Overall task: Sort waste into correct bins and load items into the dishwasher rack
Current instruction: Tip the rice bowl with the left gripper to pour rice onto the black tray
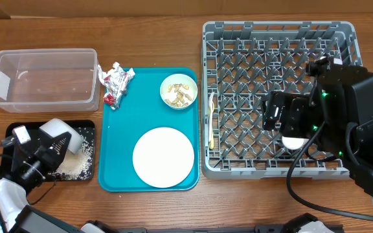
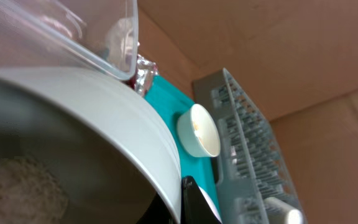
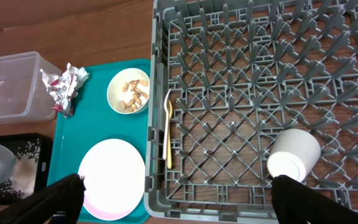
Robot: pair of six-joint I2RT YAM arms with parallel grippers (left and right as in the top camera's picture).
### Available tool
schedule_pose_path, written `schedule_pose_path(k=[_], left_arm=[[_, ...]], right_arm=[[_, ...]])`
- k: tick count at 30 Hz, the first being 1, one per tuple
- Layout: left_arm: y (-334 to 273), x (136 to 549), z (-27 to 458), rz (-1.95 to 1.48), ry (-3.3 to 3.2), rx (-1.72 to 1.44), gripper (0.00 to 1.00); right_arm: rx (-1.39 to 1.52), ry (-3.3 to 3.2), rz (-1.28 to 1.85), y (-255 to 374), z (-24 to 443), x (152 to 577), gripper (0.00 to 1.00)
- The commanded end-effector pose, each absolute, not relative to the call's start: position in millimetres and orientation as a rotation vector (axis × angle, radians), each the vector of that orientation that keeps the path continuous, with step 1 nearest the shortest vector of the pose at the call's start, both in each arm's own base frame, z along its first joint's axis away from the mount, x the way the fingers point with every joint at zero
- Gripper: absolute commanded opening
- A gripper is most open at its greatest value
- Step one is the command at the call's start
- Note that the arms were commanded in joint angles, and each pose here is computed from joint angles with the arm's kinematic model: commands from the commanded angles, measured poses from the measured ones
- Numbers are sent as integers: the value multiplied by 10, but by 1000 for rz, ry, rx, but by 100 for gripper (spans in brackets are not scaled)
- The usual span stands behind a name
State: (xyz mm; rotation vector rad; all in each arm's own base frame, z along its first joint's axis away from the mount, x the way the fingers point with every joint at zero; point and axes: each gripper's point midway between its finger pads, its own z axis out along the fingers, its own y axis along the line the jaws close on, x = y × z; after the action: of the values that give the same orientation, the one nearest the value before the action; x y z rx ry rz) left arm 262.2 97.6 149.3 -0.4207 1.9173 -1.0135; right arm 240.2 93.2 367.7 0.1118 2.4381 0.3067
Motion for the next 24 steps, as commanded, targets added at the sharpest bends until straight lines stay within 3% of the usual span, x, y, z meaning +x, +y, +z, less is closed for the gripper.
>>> schedule_pose_path(k=[1,4,7,13,16,18,21,24], left_arm=[[1026,2621,1488,-1055,1907,-521,4],[931,2599,1626,-971,1839,-263,4],[992,2627,1668,-1093,1808,-429,4],[920,2598,1604,-984,1845,-275,4],[921,2568,1530,-1124,1880,-526,4],[856,2548,1560,-1024,1874,-327,4],[967,2567,1551,-1119,1861,-535,4],[1001,2575,1530,-1024,1878,-425,4]], right_arm=[[124,2432,300,906,3687,2410,100],[124,2432,300,908,3688,2412,100],[124,2431,301,908,3690,2414,100],[121,2432,309,920,3690,2411,100],[121,2427,312,924,3699,2420,100],[122,2427,312,924,3699,2420,100],[121,2429,311,924,3696,2417,100],[121,2431,310,920,3692,2412,100]])
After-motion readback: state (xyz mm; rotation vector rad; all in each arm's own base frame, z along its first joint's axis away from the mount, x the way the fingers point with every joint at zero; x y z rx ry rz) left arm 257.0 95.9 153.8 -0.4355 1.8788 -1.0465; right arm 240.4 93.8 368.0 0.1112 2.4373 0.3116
